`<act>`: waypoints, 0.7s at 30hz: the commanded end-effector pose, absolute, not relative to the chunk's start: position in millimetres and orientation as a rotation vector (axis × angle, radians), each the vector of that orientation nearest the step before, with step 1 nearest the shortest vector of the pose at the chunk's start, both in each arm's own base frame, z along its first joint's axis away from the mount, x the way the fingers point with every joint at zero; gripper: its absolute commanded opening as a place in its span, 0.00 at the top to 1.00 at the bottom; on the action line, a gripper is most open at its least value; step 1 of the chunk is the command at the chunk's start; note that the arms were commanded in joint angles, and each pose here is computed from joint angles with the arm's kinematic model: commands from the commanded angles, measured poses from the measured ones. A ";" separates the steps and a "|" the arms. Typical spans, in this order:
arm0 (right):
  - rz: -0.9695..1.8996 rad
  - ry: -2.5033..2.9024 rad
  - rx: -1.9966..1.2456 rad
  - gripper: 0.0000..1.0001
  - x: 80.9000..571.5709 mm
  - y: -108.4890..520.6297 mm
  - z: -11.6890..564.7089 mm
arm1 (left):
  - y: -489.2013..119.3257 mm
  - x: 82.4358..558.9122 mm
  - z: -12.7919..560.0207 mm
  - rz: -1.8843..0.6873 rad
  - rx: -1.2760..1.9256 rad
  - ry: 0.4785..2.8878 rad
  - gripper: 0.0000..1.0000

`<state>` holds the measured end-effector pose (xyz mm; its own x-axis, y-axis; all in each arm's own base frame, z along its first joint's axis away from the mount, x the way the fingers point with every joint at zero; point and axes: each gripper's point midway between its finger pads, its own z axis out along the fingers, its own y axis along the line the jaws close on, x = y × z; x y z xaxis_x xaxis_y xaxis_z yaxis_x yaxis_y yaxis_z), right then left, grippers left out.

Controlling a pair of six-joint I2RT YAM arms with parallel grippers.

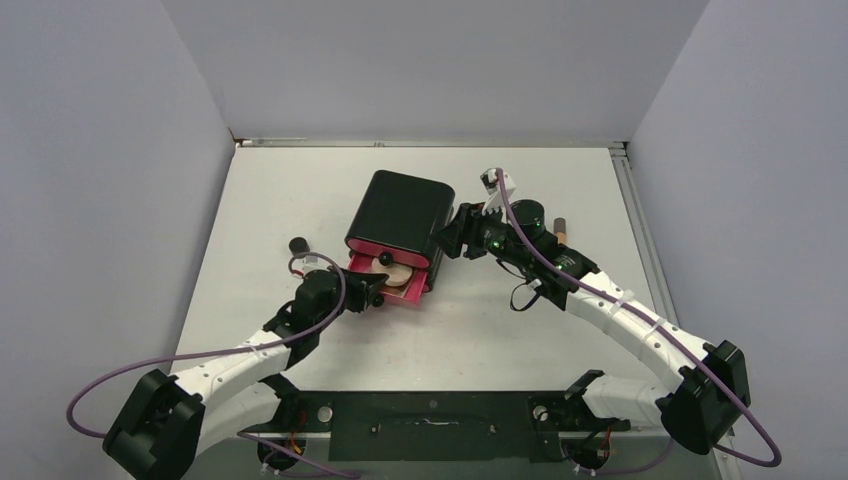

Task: Organize the makeup
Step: Place the makeup tool in the drawer.

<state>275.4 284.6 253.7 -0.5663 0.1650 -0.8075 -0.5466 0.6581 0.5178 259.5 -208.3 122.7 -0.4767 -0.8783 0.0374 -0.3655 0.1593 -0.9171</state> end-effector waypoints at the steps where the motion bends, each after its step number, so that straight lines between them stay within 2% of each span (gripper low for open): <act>1: 0.976 1.922 -0.295 0.48 278.4 285.5 258.5 | -220.3 267.7 149.8 -1.370 -1.111 1.901 0.99; 3: 0.978 1.923 -0.296 0.48 278.3 286.1 258.5 | -220.1 267.4 152.3 -1.372 -1.101 1.897 0.87; 6: 0.980 1.924 -0.298 0.48 278.6 286.7 258.3 | -214.3 265.7 153.1 -1.339 -1.101 1.896 0.78; 9: 0.980 1.924 -0.298 0.48 278.8 286.8 258.3 | -206.0 263.7 154.3 -1.292 -1.102 1.895 0.65; 21: 0.993 1.921 -0.297 0.48 278.9 288.8 259.6 | -194.4 261.4 167.2 -1.180 -1.051 1.950 0.54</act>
